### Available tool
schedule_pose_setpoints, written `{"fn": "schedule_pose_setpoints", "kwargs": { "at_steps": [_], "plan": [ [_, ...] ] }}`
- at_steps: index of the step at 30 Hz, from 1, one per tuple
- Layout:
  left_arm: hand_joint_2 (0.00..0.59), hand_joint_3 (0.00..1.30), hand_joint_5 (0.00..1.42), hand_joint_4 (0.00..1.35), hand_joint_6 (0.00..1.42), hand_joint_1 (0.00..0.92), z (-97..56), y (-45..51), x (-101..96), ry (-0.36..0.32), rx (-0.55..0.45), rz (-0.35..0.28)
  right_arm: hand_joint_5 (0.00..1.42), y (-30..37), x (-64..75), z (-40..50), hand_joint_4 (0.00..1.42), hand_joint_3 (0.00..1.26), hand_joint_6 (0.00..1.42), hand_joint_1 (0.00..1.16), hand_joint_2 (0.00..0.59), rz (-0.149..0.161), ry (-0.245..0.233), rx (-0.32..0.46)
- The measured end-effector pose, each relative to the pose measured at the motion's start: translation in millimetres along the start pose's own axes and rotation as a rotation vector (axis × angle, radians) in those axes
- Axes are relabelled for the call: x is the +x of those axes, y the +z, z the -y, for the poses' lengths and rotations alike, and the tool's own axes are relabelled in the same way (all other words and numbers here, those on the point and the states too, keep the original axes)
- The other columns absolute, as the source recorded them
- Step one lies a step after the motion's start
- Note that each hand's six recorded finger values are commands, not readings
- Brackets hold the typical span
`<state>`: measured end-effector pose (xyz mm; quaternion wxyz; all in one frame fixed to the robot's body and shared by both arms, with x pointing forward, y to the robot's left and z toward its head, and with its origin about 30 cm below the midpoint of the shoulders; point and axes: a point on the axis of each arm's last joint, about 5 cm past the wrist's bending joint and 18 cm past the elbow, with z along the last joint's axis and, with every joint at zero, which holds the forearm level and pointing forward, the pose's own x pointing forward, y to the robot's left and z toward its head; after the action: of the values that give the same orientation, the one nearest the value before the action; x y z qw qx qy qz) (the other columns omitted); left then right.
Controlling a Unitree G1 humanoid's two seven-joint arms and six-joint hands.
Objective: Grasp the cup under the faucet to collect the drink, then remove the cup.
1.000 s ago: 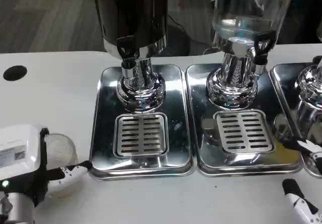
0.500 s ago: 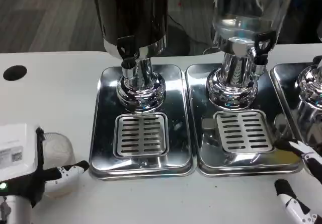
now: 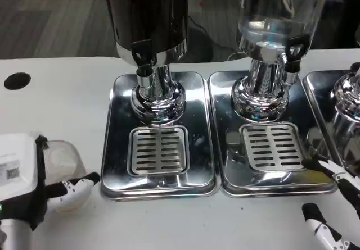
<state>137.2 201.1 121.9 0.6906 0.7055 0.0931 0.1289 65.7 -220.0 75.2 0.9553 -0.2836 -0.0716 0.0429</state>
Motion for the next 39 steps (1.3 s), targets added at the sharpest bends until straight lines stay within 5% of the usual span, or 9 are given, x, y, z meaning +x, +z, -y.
{"fn": "schedule_pose_setpoints", "kwargs": {
  "at_steps": [12, 16, 26, 39],
  "plan": [
    [0.067, 0.67, 1.01, 0.72, 1.31, 0.432, -22.1, 11.7, 14.1, 0.069, -0.056, 0.048, 0.10, -0.1, -1.4, -2.3, 0.13, 0.24, 0.00, 0.54, 0.374, 0.004, 0.013, 0.015],
    [0.067, 0.67, 1.01, 0.72, 1.31, 0.432, -25.1, 21.2, 21.9, 0.077, -0.077, 0.071, 0.10, 0.2, -2.4, -1.4, 0.13, 0.24, 0.00, 0.55, 0.373, 0.015, 0.011, 0.017],
    [0.064, 0.67, 1.01, 0.72, 1.29, 0.428, -16.5, 62.5, 30.5, 0.030, -0.116, 0.165, 0.10, -4.1, -12.1, 4.6, 0.14, 0.24, 0.00, 0.56, 0.371, -0.002, -0.001, 0.027],
    [0.062, 0.66, 1.00, 0.72, 1.28, 0.426, -10.1, 84.5, 37.1, -0.002, -0.104, 0.190, 0.10, -8.4, -18.6, 13.4, 0.14, 0.24, 0.00, 0.57, 0.371, -0.012, -0.005, 0.032]
  ]
}}
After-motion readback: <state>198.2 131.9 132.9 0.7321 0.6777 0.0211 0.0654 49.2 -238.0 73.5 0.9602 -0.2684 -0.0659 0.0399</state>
